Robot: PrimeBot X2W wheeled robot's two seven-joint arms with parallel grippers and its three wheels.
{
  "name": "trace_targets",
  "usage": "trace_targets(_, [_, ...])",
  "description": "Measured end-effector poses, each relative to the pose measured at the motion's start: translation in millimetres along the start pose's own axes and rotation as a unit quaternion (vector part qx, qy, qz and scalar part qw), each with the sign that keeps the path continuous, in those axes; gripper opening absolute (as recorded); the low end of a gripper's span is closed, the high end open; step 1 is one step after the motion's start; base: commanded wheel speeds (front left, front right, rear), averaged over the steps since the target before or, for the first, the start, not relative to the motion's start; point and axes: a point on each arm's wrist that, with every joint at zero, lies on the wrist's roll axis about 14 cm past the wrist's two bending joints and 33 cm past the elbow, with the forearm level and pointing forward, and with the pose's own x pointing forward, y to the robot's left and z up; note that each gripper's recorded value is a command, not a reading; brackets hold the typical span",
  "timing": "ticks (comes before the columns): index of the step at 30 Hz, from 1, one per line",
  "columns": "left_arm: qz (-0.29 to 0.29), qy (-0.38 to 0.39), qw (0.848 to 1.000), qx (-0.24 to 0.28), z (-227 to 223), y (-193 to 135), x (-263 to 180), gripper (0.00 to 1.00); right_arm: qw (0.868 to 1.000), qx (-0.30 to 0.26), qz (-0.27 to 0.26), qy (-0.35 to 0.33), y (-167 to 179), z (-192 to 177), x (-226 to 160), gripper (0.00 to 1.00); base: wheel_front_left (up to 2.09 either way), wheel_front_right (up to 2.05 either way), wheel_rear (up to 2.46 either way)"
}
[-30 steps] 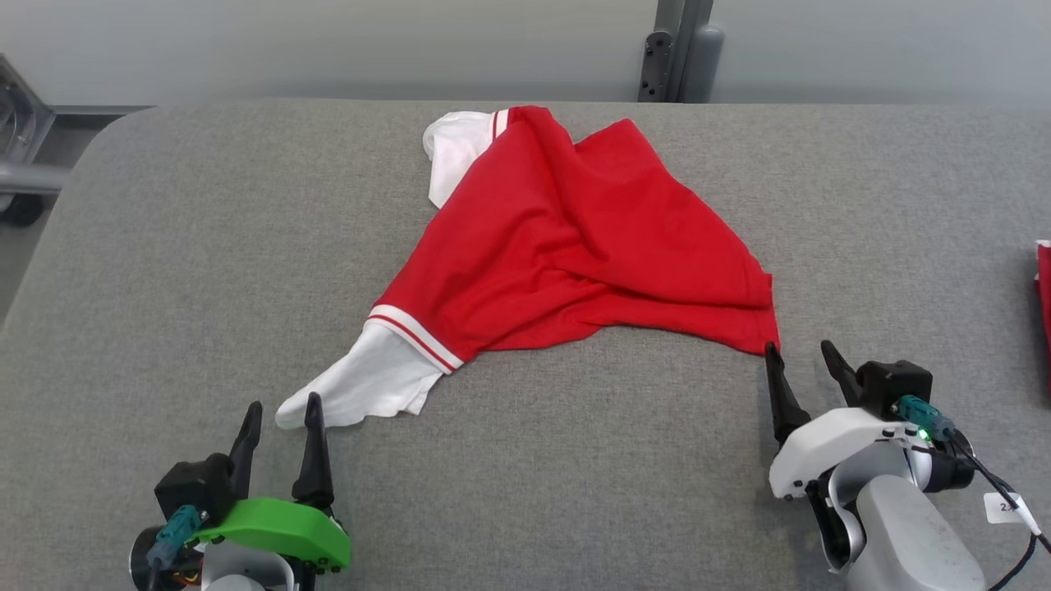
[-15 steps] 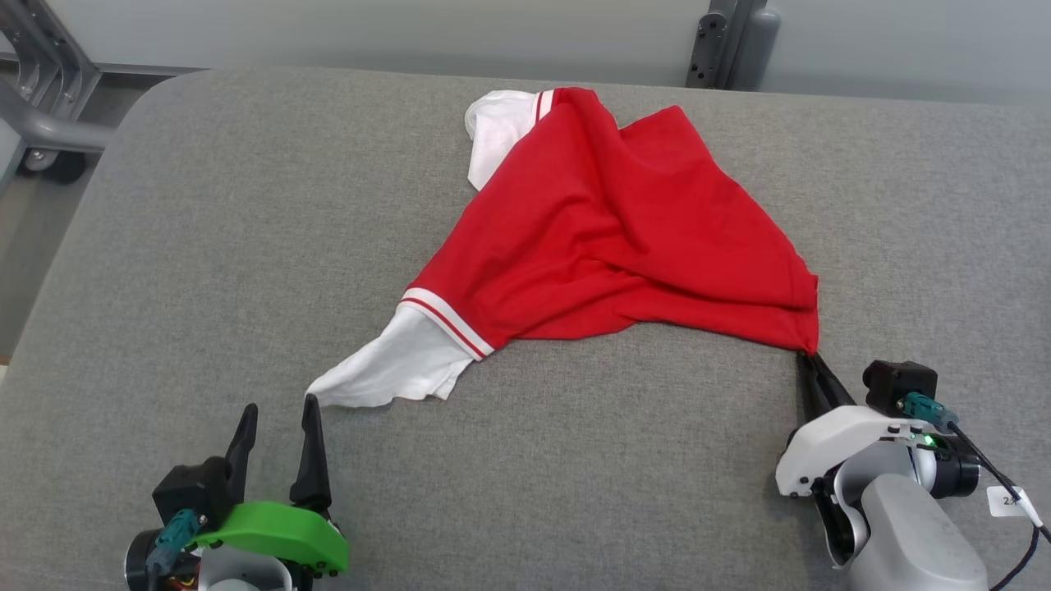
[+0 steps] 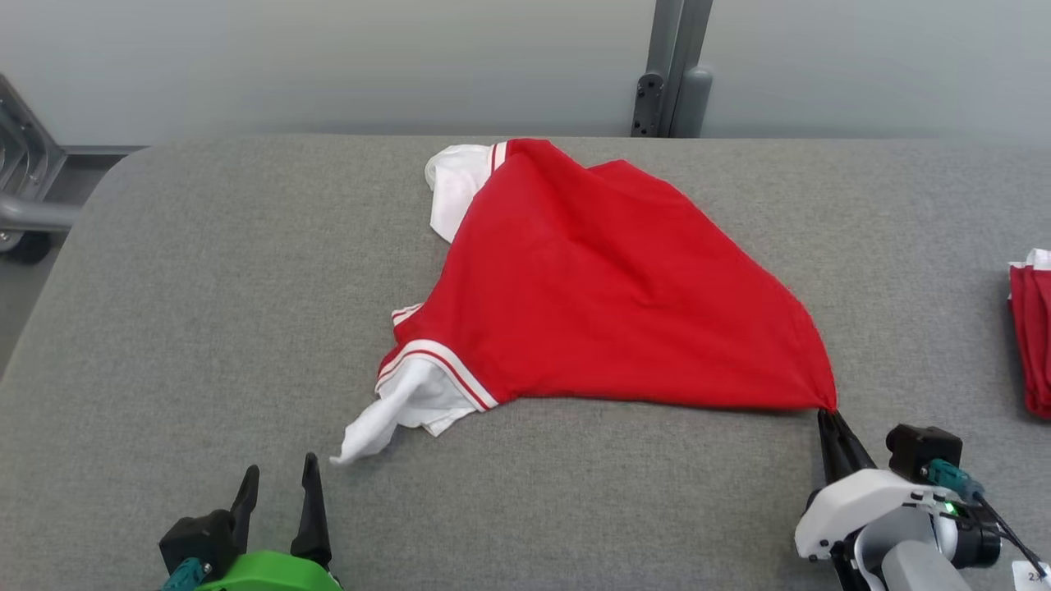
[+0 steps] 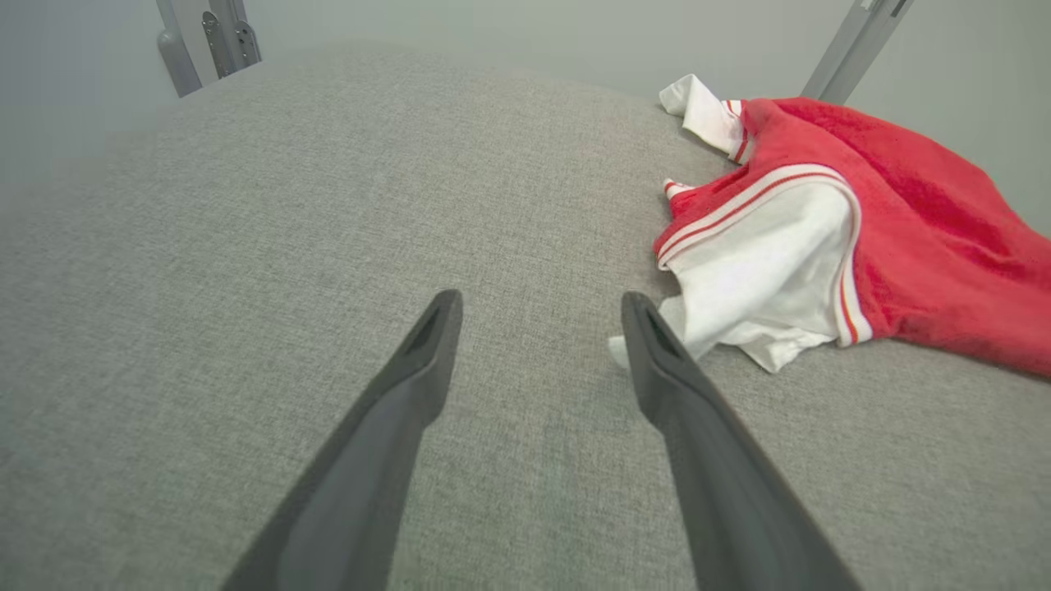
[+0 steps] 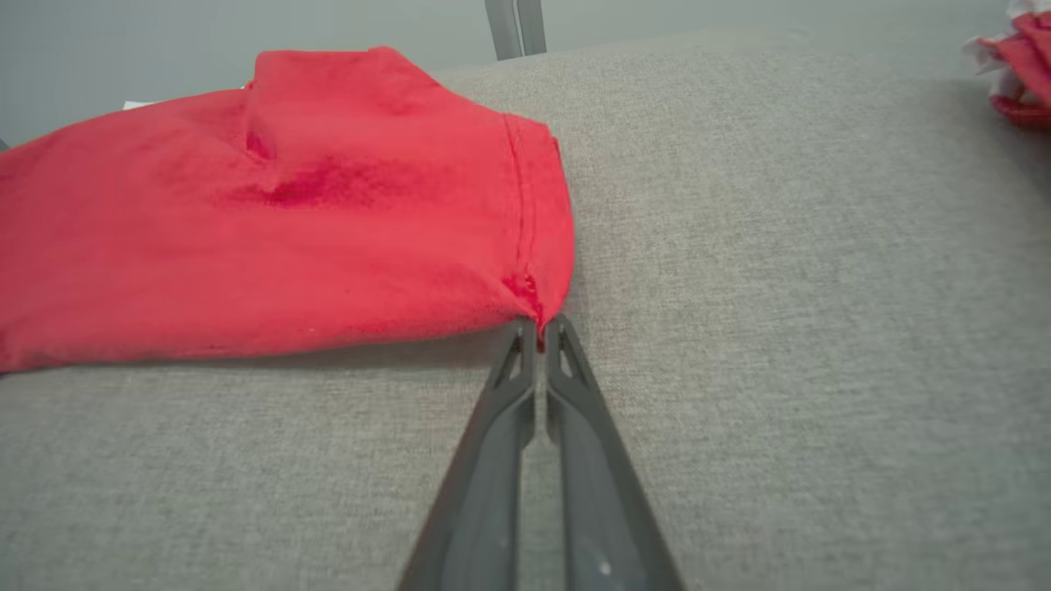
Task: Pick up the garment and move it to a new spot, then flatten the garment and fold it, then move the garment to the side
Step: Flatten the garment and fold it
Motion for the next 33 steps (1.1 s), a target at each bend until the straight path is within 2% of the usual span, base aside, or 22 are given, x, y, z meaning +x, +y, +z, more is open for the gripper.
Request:
trace_targets(4, [-0.003, -0.001, 1.0, -0.001, -2, -2, -7, 1.0, 1.0, -0.001, -0.02, -0.005, -14, 0, -18, 0.0, 0.0, 0.0, 0.0])
trace_targets(8, [-0.01, -0.004, 1.0, -0.003, -1, -6, -10, 1.0, 0.999, -0.004, -0.036, -0.032, -24, 16, -25, 0.0, 0.0, 0.0, 0.0])
trace_targets(9, [-0.012, -0.004, 1.0, -0.003, -1, -8, -10, 1.0, 0.998, -0.007, -0.04, -0.043, -27, 23, -26, 0.33, 0.0, 0.0, 0.0])
trace_targets(10, [-0.014, -0.004, 1.0, -0.004, -1, -9, -10, 1.0, 0.998, -0.009, -0.041, -0.053, -28, 30, -27, 1.0, 0.0, 0.0, 0.0])
trace_targets(19, [-0.032, -0.024, 0.999, 0.014, 12, -21, -5, 1.0, 0.991, -0.024, -0.005, -0.129, -6, 76, -32, 1.0, 0.0, 0.0, 0.0])
trace_targets(23, [-0.044, -0.037, 0.998, 0.033, 20, -29, -3, 1.0, 0.991, -0.031, 0.0, -0.131, -3, 75, -38, 1.0, 0.0, 0.0, 0.0])
trace_targets(29, [-0.053, -0.032, 0.998, 0.03, 17, -35, -2, 1.0, 0.993, -0.029, -0.005, -0.116, -7, 63, -43, 1.0, 0.0, 0.0, 0.0])
trace_targets(33, [-0.083, 0.0, 0.996, 0.012, -3, -48, -6, 1.0, 0.994, -0.028, -0.008, -0.106, -9, 56, -42, 1.0, 0.0, 0.0, 0.0])
